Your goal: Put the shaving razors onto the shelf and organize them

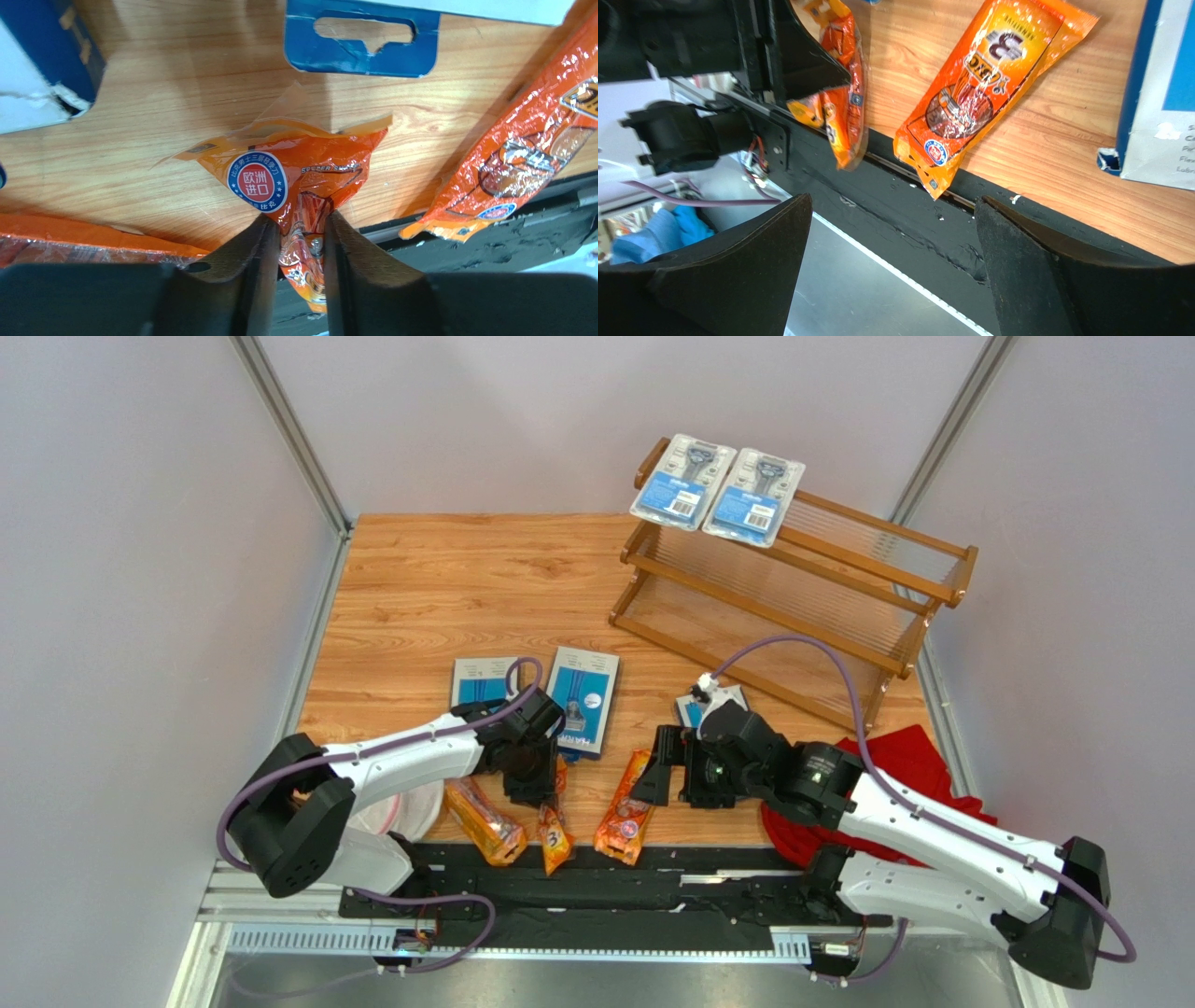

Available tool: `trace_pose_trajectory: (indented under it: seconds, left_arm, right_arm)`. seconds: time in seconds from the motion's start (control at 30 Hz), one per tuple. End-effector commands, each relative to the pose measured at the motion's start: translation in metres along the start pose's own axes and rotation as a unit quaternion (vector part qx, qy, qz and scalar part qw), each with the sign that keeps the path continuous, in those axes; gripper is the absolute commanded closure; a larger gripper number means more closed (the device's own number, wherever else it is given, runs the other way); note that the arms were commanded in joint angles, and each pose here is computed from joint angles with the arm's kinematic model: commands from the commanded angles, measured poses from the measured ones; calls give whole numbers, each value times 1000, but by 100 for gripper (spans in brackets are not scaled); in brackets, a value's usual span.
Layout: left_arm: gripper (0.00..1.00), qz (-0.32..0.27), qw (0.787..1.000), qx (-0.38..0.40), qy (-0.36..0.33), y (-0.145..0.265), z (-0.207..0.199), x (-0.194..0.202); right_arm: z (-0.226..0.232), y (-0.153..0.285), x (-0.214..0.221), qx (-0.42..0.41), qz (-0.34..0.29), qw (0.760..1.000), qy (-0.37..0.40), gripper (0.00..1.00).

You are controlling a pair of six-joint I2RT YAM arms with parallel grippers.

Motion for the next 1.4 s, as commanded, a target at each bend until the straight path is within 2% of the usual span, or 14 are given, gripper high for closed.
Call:
trace_pose_trajectory:
  seconds: [0.0,0.17,0.47,0.67,1.07,1.23,1.27,1.3,1.37]
  left_arm:
    - [68,-10,999,43,-9,9,-14,-4]
    - [75,-32,997,69,-5,24,-18,-5]
    - [75,-49,993,107,-1,47,-27,-7]
    - [75,-52,990,128,2,56,-30,-6]
    - [75,-66,986,152,4,72,-30,-3]
    - [75,-69,984,163,5,77,-31,-2]
    - [75,-70,983,168,3,79,-31,-2]
    - [75,-71,983,168,4,80,-31,-1]
    - [75,-74,983,170,5,83,-30,-1]
  right_arm:
    - [18,-1,-4,-13,-32,999,8,9]
    - [27,-8,0,-40,-43,998,3,9]
    - [59,-25,10,-74,-35,996,20,9]
    - [77,-49,19,-65,-15,997,39,9]
    - [90,-81,23,-66,7,997,50,12]
    - [85,-91,28,-53,11,997,47,22]
    - [85,-92,28,-52,9,998,46,25]
    - [83,-95,29,-50,9,998,44,32]
    - [80,-98,32,-45,11,998,40,39]
Point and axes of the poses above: each gripper's point midway between its finger pads, its own y axis back along the fingers, its own z axis along the line the jaws close on, x = y × z, the point moved 10 cm from there along y, back along the fingers, and after that the axes turned 8 degrees about y, right-handed, at the moved point
